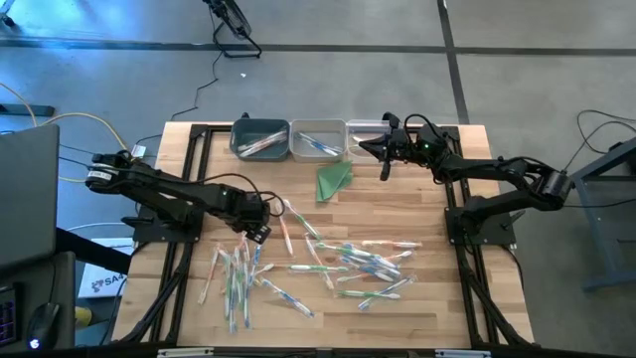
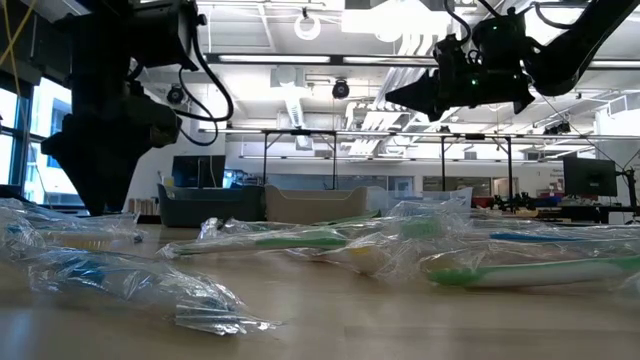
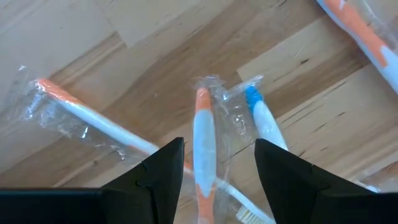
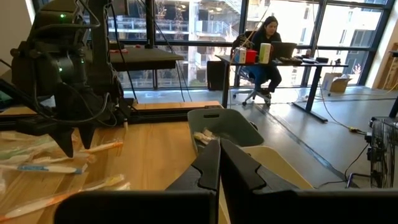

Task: Pick & Place Toothbrushes
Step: Put the orange toothbrush into the dark blue bin

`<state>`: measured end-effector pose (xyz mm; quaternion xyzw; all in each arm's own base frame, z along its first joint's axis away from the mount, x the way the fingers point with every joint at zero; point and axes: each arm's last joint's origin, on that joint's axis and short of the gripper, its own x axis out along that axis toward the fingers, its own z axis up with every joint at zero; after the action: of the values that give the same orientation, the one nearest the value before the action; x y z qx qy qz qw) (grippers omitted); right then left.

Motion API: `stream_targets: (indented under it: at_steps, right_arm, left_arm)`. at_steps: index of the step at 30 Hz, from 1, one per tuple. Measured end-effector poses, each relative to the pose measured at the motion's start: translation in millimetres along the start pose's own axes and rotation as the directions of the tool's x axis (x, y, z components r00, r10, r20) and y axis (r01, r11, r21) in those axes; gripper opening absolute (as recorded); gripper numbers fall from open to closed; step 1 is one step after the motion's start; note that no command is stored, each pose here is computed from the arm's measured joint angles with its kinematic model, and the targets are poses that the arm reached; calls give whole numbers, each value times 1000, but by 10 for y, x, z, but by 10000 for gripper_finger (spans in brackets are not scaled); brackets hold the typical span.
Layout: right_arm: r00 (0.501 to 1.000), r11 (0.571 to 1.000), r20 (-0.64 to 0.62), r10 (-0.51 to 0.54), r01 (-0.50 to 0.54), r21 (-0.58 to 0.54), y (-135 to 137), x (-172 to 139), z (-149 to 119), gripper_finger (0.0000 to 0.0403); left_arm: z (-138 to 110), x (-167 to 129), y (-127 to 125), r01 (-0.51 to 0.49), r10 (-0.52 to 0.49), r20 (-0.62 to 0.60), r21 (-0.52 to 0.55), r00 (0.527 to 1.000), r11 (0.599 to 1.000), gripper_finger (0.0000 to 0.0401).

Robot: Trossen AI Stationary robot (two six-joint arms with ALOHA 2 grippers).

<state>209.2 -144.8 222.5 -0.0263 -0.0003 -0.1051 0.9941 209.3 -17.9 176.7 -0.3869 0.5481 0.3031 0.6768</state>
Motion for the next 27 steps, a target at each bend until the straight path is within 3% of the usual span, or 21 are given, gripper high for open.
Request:
stream_targets:
  at_steps: [16,27]
  right_arm:
    - [1000,1000,0,0,0,0,1,0,0,3]
    - [1000,1000,-1,0,0,1,0,0,-1,3]
  left_arm:
    - [6,199,-28,-68,68,-59,4,996,998,191]
    - [22,208,-60,-37,37,-44,4,998,999,191]
